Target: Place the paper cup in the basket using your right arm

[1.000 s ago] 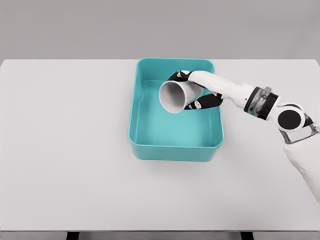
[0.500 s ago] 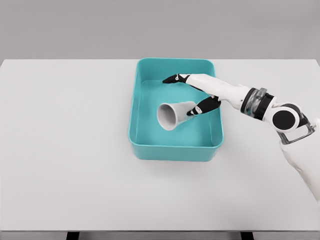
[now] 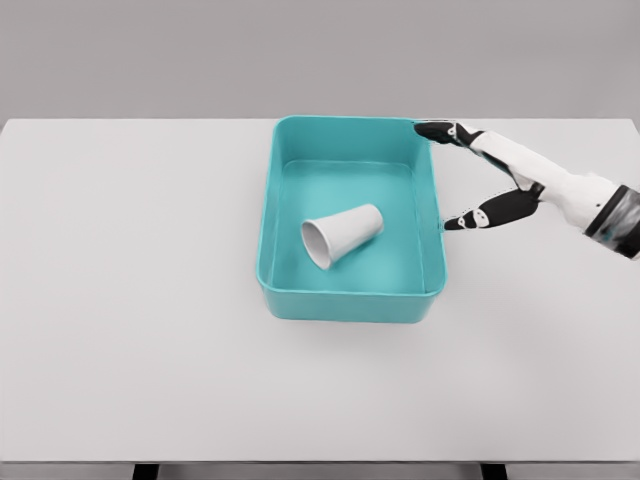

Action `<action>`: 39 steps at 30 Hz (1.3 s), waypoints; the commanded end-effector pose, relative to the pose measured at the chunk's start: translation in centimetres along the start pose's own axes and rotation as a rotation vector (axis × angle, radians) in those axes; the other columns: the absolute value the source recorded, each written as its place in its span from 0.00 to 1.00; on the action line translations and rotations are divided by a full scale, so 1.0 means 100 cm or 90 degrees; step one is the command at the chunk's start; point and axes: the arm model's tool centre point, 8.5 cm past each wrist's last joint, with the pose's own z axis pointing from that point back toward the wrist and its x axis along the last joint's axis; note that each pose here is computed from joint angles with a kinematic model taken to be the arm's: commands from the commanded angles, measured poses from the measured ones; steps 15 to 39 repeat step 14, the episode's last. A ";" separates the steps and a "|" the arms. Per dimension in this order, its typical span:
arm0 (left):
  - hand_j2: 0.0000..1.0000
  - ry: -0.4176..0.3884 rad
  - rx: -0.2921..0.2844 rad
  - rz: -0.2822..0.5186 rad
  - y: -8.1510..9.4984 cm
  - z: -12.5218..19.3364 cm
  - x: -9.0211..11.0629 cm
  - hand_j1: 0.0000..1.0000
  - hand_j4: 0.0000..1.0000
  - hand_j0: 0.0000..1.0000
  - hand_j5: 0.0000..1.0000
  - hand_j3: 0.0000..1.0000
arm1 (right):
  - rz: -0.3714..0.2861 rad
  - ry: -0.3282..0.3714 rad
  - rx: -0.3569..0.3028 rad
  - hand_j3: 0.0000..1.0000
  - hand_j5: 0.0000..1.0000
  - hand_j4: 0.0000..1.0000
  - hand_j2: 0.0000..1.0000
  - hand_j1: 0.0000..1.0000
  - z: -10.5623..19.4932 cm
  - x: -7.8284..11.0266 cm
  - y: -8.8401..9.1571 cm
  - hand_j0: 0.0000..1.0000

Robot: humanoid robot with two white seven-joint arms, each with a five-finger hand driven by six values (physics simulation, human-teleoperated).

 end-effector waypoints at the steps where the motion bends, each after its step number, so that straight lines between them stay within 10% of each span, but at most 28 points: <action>1: 1.00 0.000 0.000 0.000 0.000 0.000 0.000 1.00 1.00 1.00 1.00 1.00 | -0.004 -0.023 -0.045 1.00 1.00 1.00 1.00 1.00 0.019 0.012 -0.028 1.00; 39: 1.00 -0.001 0.000 0.001 0.000 0.000 0.001 1.00 1.00 1.00 1.00 1.00 | -0.009 0.010 -0.032 1.00 1.00 1.00 1.00 1.00 0.032 0.001 -0.024 1.00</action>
